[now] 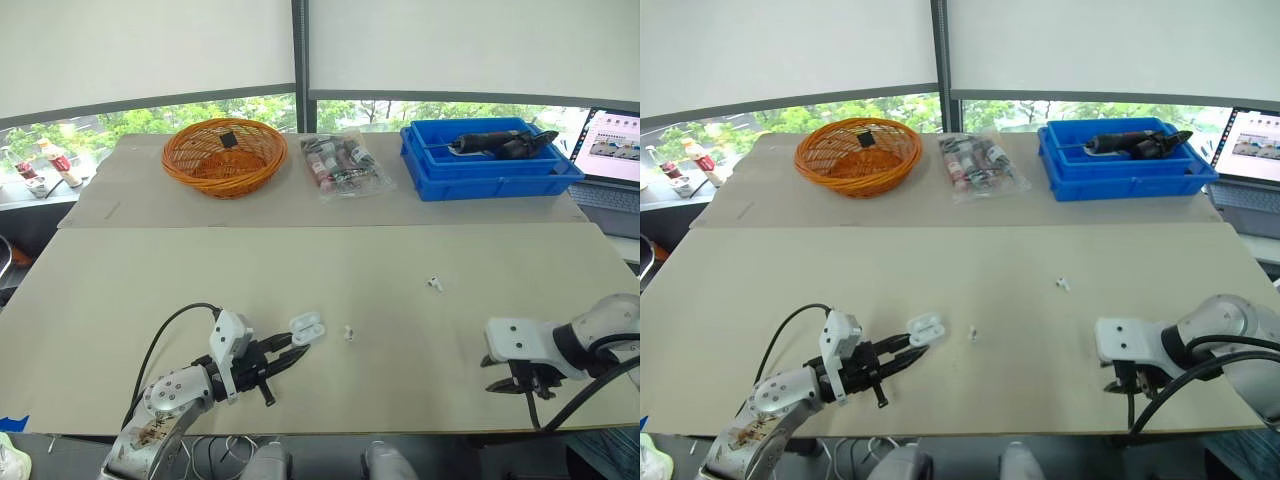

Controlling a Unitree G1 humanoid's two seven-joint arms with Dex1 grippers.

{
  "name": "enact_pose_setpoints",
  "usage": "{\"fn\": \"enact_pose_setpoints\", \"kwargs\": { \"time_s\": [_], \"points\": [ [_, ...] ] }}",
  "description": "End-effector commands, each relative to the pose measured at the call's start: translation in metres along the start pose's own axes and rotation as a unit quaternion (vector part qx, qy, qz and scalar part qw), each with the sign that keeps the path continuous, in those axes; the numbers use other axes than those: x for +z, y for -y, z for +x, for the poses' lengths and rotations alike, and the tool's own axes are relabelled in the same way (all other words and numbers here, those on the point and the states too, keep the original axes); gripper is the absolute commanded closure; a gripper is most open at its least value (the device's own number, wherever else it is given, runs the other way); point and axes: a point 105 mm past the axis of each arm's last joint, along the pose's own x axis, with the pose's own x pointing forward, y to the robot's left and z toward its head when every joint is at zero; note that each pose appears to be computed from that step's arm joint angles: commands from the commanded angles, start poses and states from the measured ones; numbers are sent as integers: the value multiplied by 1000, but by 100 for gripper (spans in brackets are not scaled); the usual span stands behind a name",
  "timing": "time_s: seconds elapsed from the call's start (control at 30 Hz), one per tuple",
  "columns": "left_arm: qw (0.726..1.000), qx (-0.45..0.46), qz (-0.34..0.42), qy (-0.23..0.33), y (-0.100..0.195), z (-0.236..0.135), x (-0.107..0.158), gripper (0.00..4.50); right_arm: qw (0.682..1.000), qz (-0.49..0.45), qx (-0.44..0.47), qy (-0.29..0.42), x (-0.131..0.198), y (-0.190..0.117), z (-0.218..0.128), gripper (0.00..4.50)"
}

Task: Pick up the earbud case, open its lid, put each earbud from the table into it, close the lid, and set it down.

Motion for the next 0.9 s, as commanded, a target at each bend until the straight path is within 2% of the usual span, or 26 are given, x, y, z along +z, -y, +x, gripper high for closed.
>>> {"fn": "enact_pose_setpoints", "kwargs": {
  "time_s": [0.03, 0.07, 0.27, 0.43, 0.57, 0.77, 0.87, 0.9],
  "points": [
    [999, 32, 2, 7, -13, -8, 4, 395, 998, -16, -27, 58, 31, 8, -3, 84],
    [999, 41, 2, 6, -16, -10, 4, 395, 997, -16, -33, 70, 37, 10, -1, 52],
    [991, 131, -5, 11, -46, -27, 2, 395, 976, 5, -106, 191, 87, 29, 20, 51],
    [989, 146, 0, 10, -53, -31, 3, 395, 962, 17, -111, 249, 119, 29, 38, 51],
    [989, 145, 4, 9, -54, -30, 4, 395, 959, 7, -108, 264, 128, 33, 42, 169],
    [990, 142, 8, 10, -53, -27, 7, 395, 960, -95, -79, 251, 133, 28, 56, 375],
    [990, 140, 9, 10, -53, -25, 9, 395, 956, -116, -61, 262, 137, 26, 65, 311],
    [990, 139, 10, 10, -53, -25, 9, 395, 955, -118, -59, 265, 138, 27, 68, 276]
  ]
}}
